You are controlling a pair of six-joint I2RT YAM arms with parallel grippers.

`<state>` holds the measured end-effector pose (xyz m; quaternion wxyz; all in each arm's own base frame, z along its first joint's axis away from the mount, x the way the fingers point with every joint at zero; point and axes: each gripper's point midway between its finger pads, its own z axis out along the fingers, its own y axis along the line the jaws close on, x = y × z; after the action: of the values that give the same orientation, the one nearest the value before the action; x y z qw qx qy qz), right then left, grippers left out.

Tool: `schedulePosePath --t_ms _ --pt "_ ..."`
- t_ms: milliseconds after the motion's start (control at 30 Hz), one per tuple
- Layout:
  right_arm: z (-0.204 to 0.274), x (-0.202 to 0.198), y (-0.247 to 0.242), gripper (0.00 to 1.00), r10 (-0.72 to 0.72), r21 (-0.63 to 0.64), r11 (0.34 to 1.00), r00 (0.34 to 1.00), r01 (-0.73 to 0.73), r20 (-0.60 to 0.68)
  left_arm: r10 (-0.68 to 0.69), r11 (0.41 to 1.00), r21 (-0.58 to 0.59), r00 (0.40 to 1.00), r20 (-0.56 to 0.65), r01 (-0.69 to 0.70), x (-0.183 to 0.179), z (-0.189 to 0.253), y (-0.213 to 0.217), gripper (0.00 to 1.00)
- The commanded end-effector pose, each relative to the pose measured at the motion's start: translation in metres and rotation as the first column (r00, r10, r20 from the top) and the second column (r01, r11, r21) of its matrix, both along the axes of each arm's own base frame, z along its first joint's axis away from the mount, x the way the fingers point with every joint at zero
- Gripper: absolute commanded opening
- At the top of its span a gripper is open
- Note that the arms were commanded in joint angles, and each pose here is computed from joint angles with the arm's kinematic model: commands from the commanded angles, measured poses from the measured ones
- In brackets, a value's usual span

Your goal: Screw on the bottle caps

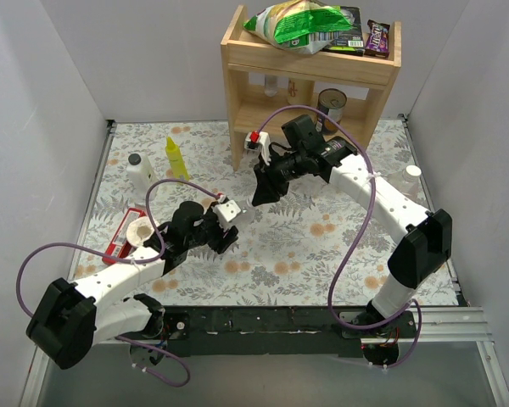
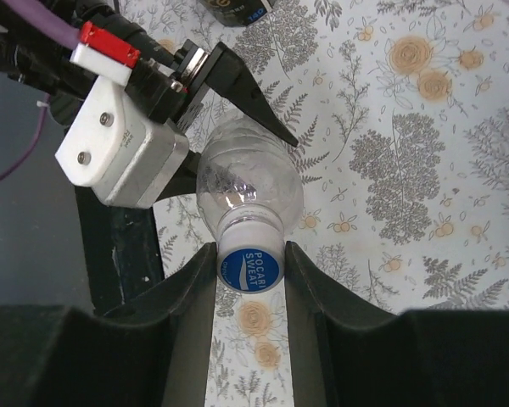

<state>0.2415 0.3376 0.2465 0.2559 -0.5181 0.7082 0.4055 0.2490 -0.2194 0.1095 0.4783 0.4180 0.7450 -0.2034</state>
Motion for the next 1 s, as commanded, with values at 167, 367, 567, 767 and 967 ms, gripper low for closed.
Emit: schedulePosePath --t_ms 167,367,567,767,967 --pt "-0.011 -0.038 0.005 0.11 -0.017 -0.058 0.998 0.960 0.001 -0.281 0.038 0.990 -0.144 0.951 0.307 0.007 0.038 0.094 -0.018 0.00" --pt "-0.023 -0.034 -0.004 0.11 -0.076 -0.121 0.992 0.962 0.045 -0.263 0.026 0.993 -0.119 0.949 0.313 0.012 0.037 0.085 -0.016 0.00" --pt "-0.025 -0.029 -0.008 0.10 -0.109 -0.157 0.985 0.963 0.071 -0.245 0.076 0.996 -0.072 0.940 0.331 -0.055 0.042 0.071 -0.005 0.00" --pt "-0.028 -0.031 -0.007 0.20 -0.098 -0.156 0.986 0.961 0.058 -0.259 0.088 0.996 -0.047 0.947 0.310 -0.077 0.045 0.063 -0.002 0.00" --pt "-0.022 -0.020 -0.007 0.24 -0.114 -0.156 0.984 0.973 0.083 -0.200 0.079 0.996 -0.045 0.974 0.214 -0.071 0.036 0.042 -0.004 0.00"
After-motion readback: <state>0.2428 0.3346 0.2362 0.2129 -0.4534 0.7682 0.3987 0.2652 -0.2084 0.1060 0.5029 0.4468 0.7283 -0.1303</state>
